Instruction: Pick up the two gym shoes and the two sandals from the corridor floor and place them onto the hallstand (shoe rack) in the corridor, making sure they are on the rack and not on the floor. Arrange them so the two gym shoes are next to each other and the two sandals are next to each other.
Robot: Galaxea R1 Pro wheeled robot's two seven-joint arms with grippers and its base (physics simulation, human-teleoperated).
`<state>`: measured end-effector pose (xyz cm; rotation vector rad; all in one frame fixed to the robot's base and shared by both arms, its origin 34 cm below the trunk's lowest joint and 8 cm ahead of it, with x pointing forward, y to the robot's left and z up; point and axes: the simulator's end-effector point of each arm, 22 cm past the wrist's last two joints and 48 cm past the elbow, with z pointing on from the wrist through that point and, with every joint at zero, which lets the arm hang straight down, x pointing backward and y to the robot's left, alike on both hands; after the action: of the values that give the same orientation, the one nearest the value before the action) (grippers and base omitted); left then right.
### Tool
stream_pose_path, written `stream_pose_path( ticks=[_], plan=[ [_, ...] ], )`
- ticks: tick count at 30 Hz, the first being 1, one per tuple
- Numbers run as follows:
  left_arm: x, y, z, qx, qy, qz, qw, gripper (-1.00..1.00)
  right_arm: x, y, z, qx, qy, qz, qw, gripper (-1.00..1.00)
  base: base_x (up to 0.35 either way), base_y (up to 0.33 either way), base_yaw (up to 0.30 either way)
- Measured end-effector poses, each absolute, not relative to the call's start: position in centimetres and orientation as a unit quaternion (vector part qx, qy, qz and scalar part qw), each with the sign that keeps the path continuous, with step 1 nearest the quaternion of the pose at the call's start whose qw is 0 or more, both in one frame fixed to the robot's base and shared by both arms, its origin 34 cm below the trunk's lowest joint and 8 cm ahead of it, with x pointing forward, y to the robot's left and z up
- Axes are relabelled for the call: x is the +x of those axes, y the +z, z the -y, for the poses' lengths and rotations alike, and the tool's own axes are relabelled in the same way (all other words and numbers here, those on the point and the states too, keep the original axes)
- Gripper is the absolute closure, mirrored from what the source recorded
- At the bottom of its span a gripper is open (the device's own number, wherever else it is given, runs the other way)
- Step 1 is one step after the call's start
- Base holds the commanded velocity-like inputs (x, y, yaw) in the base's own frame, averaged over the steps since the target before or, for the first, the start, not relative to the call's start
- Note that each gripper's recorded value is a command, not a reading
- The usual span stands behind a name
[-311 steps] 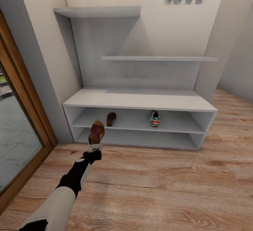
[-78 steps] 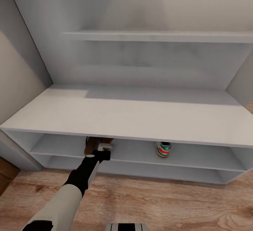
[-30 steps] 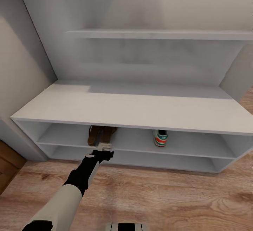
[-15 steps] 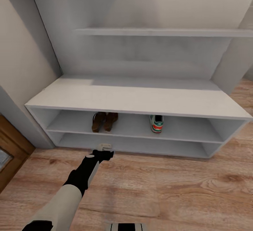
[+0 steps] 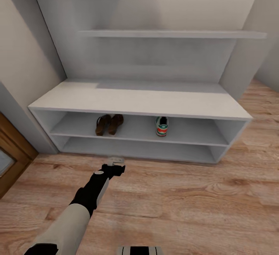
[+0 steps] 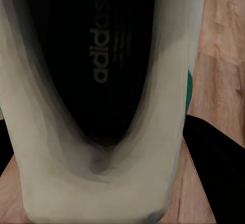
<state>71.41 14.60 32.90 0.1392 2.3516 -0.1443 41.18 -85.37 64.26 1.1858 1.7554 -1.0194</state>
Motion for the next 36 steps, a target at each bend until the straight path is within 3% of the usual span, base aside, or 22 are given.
stream_pose_path(
  ticks=[17,36],
  plan=[
    [71.20,32.76,-14.49,0.054,-0.058,-0.922,0.379,-1.00,41.17,64.28,85.37,0.465,-0.401,-0.689,0.385,1.00,-0.081,-0.052,0.000],
    [71.21,32.71,-14.80,0.051,-0.057,-0.922,0.379,-1.00,41.19,64.22,85.34,0.465,-0.401,-0.690,0.384,1.00,-0.251,0.000,0.000]
  ],
)
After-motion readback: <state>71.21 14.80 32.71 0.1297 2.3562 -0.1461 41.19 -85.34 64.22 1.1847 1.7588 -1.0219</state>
